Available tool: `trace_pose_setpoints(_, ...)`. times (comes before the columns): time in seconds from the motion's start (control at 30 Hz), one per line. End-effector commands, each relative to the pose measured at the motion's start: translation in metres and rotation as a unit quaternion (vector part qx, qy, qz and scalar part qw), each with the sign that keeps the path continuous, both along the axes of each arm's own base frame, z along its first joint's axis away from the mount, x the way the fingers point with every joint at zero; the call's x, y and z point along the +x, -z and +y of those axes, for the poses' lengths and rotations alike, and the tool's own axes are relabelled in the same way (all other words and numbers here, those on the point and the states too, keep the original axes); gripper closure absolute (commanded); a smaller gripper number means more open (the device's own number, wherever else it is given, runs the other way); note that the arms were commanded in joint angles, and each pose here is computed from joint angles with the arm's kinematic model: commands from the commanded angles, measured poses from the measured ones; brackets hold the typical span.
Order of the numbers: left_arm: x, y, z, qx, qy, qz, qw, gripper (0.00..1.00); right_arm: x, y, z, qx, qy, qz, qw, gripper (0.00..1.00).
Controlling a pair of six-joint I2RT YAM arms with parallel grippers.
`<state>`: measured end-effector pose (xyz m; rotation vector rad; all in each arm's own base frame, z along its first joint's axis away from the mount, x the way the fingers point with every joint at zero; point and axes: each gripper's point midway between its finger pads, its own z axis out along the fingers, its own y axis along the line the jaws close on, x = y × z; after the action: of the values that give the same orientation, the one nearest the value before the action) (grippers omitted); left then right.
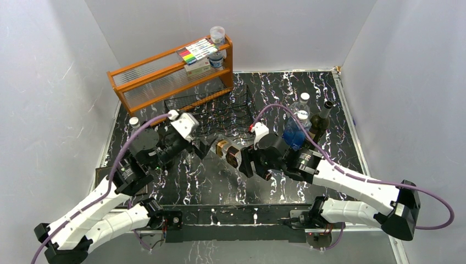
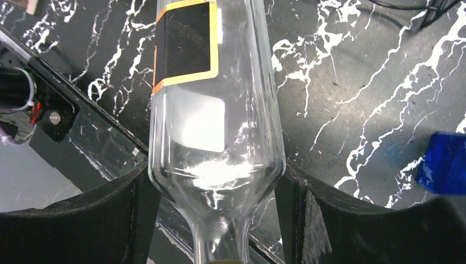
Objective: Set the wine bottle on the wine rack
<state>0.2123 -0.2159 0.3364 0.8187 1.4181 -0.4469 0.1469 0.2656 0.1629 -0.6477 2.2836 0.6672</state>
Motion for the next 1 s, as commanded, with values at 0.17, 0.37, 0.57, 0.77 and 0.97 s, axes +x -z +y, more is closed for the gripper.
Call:
trace_pose_setpoints(0.17,-0.004,-0.069,0.027,-0.094,-0.077,0.079,0.989,0.02,0.022,-0.058,0.051,0.167,0.012,-0.055,0.984,1.0)
trace_pose_setpoints(0.37,0.0,-0.075,0.034,-0.091,-0.1,0.082,0.987,0.02,0.026,-0.052,0.063,0.171,0.013,-0.051,0.984,1.0)
trace_pose_setpoints(0.57,-0.003,-0.071,0.035,-0.088,-0.095,0.083,0.988,0.02,0.038,-0.049,0.075,0.184,0.03,-0.058,0.981,1.0)
trace_pose_setpoints(0.77,-0.011,-0.082,0.031,-0.106,-0.072,0.083,0.988,0.02,0.047,-0.044,0.094,0.198,0.039,-0.051,0.978,1.0)
trace_pose_setpoints(0.97,-0.013,-0.084,0.027,-0.109,-0.06,0.088,0.988,0.02,0.059,-0.049,0.102,0.24,0.064,-0.067,0.966,1.0)
